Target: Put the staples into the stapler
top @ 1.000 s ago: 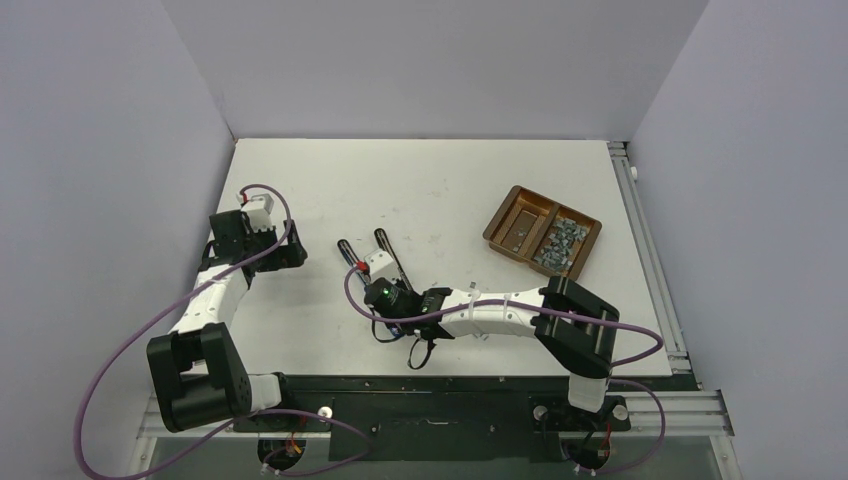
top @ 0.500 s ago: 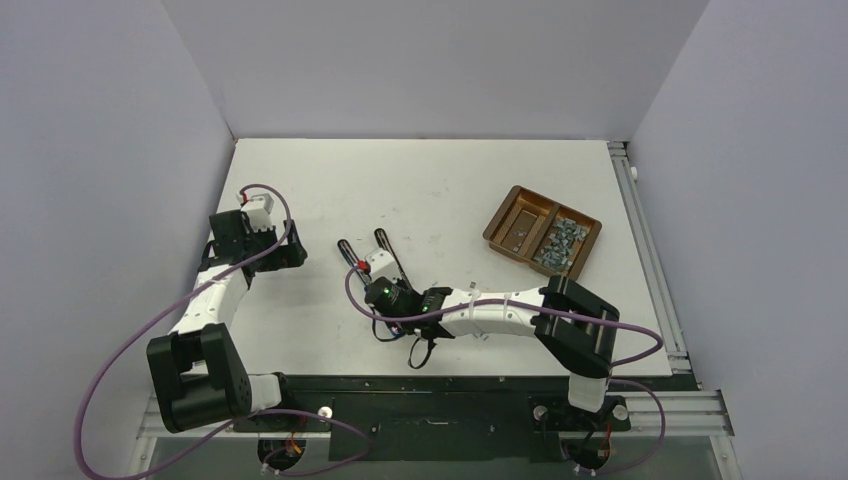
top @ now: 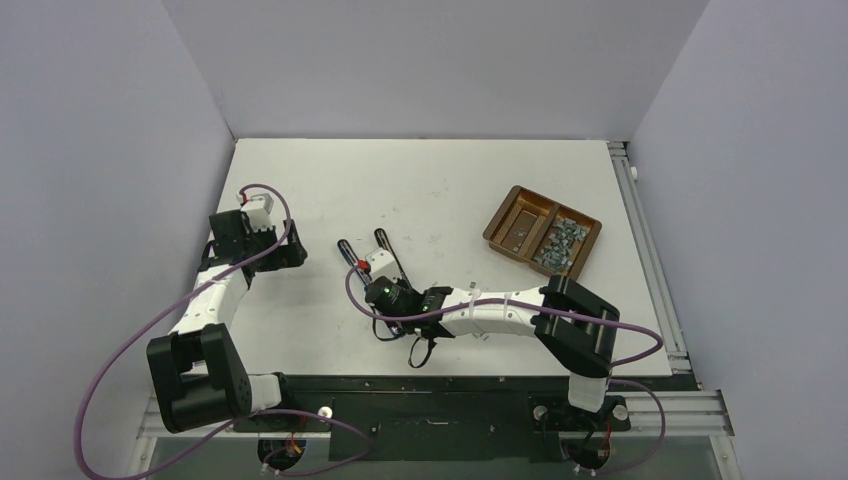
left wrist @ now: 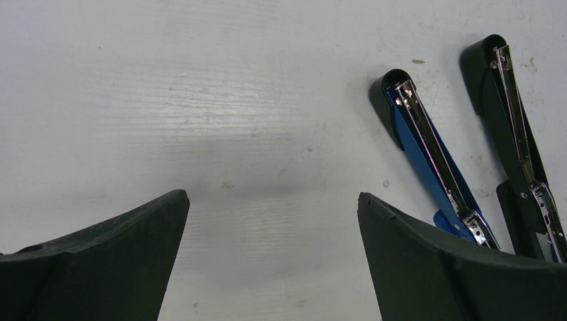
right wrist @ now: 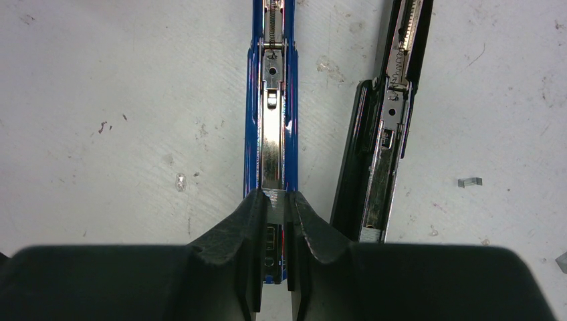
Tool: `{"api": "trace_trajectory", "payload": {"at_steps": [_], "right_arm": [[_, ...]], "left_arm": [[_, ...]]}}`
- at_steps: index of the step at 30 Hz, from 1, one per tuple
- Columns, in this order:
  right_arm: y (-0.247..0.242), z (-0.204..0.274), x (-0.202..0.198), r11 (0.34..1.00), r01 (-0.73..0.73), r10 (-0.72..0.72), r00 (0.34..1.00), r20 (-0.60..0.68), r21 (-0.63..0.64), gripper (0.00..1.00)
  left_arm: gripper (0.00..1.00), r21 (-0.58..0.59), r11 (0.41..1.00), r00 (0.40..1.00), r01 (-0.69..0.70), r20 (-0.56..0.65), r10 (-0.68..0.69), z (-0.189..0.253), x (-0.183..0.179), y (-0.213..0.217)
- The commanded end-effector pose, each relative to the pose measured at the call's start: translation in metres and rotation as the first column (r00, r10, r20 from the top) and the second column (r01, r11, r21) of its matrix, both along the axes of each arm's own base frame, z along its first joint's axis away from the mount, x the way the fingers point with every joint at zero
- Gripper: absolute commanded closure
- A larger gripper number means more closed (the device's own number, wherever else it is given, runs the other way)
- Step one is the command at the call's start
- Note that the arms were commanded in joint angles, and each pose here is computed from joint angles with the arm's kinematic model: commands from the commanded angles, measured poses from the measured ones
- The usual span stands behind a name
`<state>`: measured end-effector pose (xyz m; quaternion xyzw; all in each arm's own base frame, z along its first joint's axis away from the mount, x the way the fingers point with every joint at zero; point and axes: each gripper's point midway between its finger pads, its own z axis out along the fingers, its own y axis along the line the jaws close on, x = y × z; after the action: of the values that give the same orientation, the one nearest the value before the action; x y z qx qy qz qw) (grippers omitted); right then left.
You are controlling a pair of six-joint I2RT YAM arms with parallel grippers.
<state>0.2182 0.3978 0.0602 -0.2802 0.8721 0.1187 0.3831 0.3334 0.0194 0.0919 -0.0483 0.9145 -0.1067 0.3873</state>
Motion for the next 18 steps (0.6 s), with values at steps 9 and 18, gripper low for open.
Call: {"api": "trace_trajectory", "payload": {"at_steps": [9, 18], "right_arm": [[0.0048, 0.0109, 0.0026, 0.999, 0.007, -0.007, 1.0, 0.011, 0.048, 0.91], [0.0027, 0.0054, 0.0028, 0.999, 0.013, -0.014, 1.0, 0.003, 0.031, 0.92]], "left_arm": [[0.04, 0.007, 1.0, 0.996, 0.002, 0.095, -0.002, 0.0315, 0.016, 0.0034], [0.04, 0.011, 1.0, 0.995, 0.001, 0.097, -0.002, 0.0332, 0.0165, 0.0039]]}}
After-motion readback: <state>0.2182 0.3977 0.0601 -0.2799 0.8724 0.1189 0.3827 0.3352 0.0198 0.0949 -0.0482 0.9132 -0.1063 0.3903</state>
